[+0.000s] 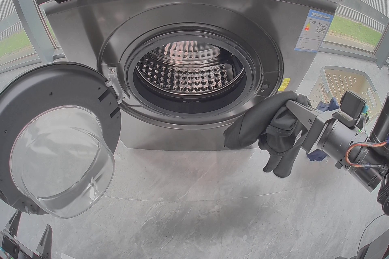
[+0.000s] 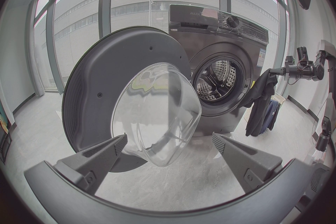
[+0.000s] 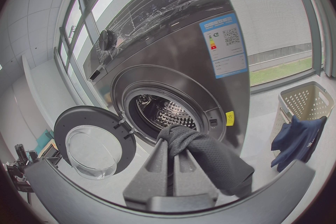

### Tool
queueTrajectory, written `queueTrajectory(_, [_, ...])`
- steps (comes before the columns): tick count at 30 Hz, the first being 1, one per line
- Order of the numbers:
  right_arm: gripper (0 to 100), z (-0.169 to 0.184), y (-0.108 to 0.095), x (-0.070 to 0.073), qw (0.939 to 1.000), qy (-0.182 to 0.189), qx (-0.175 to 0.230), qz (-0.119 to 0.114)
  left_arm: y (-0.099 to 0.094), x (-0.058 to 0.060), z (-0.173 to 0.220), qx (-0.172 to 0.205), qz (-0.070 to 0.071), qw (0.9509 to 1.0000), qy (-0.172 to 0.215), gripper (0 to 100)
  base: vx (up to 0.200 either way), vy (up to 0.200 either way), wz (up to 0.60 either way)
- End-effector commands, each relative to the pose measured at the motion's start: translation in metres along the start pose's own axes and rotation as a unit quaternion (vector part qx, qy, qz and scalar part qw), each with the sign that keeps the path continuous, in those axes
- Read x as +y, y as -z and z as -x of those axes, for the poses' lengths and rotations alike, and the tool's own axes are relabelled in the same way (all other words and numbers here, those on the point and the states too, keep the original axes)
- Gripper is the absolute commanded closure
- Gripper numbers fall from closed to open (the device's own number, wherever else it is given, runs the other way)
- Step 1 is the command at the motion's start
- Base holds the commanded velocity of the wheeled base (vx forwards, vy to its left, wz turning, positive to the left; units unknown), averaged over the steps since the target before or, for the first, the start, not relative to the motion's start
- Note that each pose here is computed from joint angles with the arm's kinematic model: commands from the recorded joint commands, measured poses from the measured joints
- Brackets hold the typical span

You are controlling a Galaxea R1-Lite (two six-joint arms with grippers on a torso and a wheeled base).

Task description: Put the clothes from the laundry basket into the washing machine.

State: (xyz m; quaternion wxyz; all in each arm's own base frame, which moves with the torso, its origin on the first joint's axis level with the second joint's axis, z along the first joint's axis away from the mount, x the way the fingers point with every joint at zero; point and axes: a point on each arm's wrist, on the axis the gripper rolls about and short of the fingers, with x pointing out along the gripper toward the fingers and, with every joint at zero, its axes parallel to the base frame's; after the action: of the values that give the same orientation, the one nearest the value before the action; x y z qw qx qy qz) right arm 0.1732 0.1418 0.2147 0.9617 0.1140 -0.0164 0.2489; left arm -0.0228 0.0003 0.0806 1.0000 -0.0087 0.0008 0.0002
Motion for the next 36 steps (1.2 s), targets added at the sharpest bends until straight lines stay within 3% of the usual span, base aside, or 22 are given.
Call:
queueTrajectory(1, [100,-0.010,0.008,0.006,0.9998,-0.009,0.015,-0.004,0.005,0.000,0.000,0.001,-0.004,1.0000,-0.001,0,0.000,0.000,0.00])
queueTrajectory(18, [100,-0.032,0.021,0.019,0.9991,-0.023,0.035,-0.012,0.005,0.000,0.000,0.000,-0.004,1.0000,-0.001,0,0.000,0.000,0.00])
queueTrajectory(32, [100,-0.052,0.030,0.033,0.9986,-0.042,0.018,-0.026,0.005,-0.001,0.000,-0.002,-0.019,0.9998,0.012,0,0.000,0.000,0.00])
queueTrajectory(34, [100,-0.054,0.029,0.034,0.9986,-0.043,0.015,-0.028,0.001,-0.001,0.001,-0.015,-0.014,0.9997,0.013,0,0.000,0.000,0.00])
queueTrajectory(36, [100,-0.056,0.029,0.035,0.9985,-0.044,0.014,-0.028,-0.025,-0.001,0.006,-0.064,-0.011,0.9978,0.014,0,0.000,0.000,0.00])
